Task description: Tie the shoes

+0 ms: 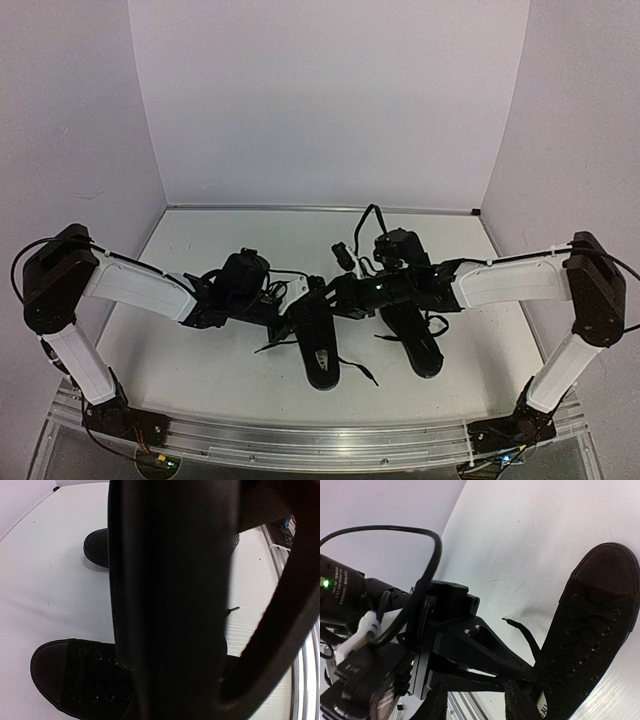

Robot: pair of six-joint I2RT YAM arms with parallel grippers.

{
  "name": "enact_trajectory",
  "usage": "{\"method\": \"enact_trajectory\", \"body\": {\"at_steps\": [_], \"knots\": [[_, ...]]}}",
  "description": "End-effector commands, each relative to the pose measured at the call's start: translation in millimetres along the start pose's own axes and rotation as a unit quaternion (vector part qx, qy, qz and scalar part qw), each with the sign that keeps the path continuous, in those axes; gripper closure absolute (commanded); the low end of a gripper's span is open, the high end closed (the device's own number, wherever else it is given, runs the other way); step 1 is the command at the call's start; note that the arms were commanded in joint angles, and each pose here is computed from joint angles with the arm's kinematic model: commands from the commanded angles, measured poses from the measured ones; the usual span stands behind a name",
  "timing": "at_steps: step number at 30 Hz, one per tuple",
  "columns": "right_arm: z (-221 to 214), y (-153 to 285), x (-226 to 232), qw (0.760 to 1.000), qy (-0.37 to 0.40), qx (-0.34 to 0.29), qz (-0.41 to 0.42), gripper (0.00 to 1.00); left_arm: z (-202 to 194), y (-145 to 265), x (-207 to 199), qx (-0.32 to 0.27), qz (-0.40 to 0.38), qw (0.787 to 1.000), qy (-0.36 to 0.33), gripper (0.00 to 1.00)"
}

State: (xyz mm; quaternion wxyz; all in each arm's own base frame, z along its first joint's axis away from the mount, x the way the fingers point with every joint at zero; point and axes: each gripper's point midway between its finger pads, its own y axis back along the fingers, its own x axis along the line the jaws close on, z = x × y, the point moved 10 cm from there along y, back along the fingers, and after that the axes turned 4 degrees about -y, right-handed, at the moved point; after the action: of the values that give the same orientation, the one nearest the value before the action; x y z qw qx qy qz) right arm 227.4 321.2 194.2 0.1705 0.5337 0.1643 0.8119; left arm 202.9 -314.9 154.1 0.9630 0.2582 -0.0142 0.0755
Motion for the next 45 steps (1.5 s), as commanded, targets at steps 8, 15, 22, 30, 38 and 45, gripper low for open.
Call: {"method": "enact_trajectory", "body": {"at_steps": [8,15,22,30,38,45], "knots": [[-10.6,19.1,-20.7,0.998,0.002,-0.009,-0.060,0.63,6.8,7.8,3.6,-0.024,0.027,0.999,0.017,0.87],[-20.8,17.3,-30.6,0.997,0.016,0.024,-0.076,0.64,10.8,13.0,5.0,-0.036,0.033,0.999,0.024,0.87],[-30.9,15.3,-34.8,0.995,0.034,0.049,-0.083,0.59,14.3,16.0,5.8,-0.046,0.034,0.998,0.027,0.90],[-20.2,2.9,-35.4,0.994,0.043,0.041,-0.090,0.62,17.6,13.1,9.4,-0.056,0.036,0.997,0.039,0.85],[-11.0,-8.6,-35.6,0.994,0.048,0.040,-0.086,0.67,17.1,17.7,9.1,-0.061,0.048,0.996,0.040,1.00],[-4.4,-20.9,-33.8,0.994,0.053,0.047,-0.078,0.69,17.6,27.6,8.3,-0.069,0.066,0.994,0.044,1.00]]}}
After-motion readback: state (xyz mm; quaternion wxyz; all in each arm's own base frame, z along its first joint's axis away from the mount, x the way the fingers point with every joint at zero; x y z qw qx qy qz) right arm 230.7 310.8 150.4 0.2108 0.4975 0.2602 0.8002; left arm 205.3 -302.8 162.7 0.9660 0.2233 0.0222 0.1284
